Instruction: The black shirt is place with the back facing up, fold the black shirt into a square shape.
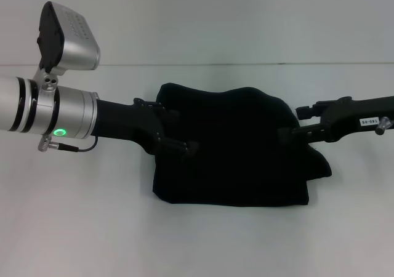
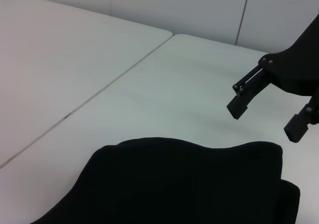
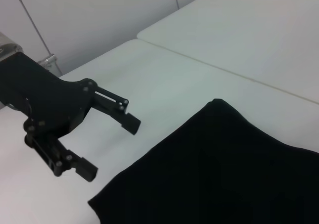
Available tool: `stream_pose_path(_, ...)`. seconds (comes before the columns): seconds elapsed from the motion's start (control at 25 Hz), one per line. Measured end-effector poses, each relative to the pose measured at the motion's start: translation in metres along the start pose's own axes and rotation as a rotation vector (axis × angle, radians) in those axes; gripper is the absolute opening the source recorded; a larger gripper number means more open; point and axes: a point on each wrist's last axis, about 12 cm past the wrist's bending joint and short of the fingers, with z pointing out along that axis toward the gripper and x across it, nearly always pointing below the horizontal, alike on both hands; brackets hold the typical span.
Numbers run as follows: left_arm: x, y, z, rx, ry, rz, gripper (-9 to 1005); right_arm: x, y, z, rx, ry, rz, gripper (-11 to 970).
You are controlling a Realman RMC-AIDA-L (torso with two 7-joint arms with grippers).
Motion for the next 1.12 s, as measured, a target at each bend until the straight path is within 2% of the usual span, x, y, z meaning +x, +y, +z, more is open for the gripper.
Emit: stream_pose_path(1.12, -0.0031, 0.0056, 0.006, -0.053, -0.006, -0.001, 891, 0.0041, -0.0049, -0.0063, 0.018, 0.003, 0.027, 897)
